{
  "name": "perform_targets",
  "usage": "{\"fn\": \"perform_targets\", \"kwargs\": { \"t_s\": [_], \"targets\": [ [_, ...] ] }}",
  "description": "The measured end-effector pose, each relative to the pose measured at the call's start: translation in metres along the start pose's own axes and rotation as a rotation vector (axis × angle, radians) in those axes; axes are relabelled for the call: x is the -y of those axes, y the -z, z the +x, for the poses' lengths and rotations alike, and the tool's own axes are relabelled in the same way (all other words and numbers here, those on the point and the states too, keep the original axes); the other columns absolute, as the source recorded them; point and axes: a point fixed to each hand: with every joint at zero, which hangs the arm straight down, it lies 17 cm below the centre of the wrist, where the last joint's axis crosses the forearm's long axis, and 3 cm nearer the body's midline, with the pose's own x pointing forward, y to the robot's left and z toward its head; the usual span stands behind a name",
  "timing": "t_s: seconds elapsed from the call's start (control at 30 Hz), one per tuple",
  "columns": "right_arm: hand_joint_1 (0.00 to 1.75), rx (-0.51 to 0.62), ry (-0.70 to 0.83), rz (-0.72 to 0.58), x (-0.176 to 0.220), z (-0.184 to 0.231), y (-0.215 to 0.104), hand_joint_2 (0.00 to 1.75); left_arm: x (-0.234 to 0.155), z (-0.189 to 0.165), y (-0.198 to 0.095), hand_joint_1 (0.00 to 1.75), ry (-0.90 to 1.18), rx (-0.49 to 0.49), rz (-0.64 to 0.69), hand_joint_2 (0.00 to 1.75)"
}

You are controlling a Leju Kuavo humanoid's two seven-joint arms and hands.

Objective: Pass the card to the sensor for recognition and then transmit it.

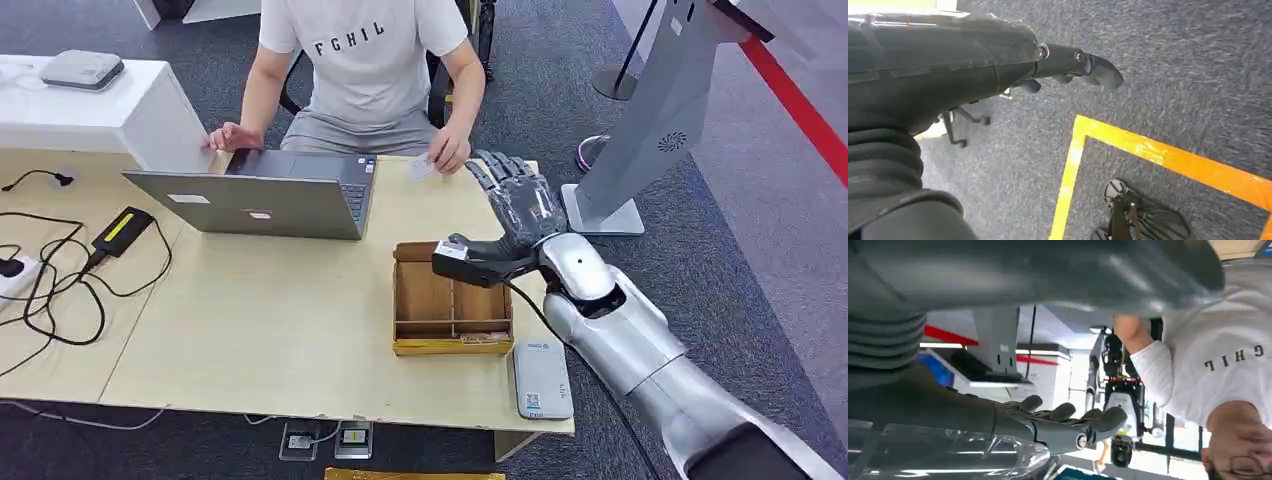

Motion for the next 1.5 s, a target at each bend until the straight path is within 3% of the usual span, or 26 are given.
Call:
{"fn": "perform_targets", "kwargs": {
  "t_s": [0.23, 0.3, 0.57, 0.6, 0.9, 1.1, 1.5],
  "targets": [
    [0.0, -0.038, 0.095, -0.005, 0.001, -0.006, -0.015, 0.0, -0.001, -0.003, 0.0, 0.0, -0.007, -0.013, 0.003, 0.0],
    [0.0, -0.125, 0.218, 0.008, -0.007, -0.028, -0.051, 0.0, -0.003, -0.007, 0.001, 0.0, -0.008, -0.021, 0.013, 0.0],
    [0.0, -0.249, 0.326, -0.072, 0.012, -0.078, -0.125, 0.0, -0.009, -0.005, 0.002, 0.0, -0.007, -0.002, 0.024, 0.0],
    [0.0, -0.257, 0.319, -0.081, 0.016, -0.082, -0.134, 1.75, -0.009, -0.004, 0.002, 0.0, -0.006, 0.002, 0.024, 0.0],
    [0.0, -0.237, 0.258, -0.149, 0.026, -0.06, -0.188, 1.75, -0.011, 0.0, 0.002, 0.0, -0.009, 0.015, 0.04, 0.0],
    [0.0, -0.212, 0.256, -0.182, 0.026, -0.039, -0.199, 1.75, -0.01, -0.001, 0.002, 0.0, -0.015, 0.011, 0.055, 0.0],
    [0.0, -0.117, 0.271, -0.13, -0.006, 0.013, -0.2, 1.75, -0.002, -0.003, 0.001, 0.0, -0.041, -0.004, 0.064, 0.0]
  ]
}}
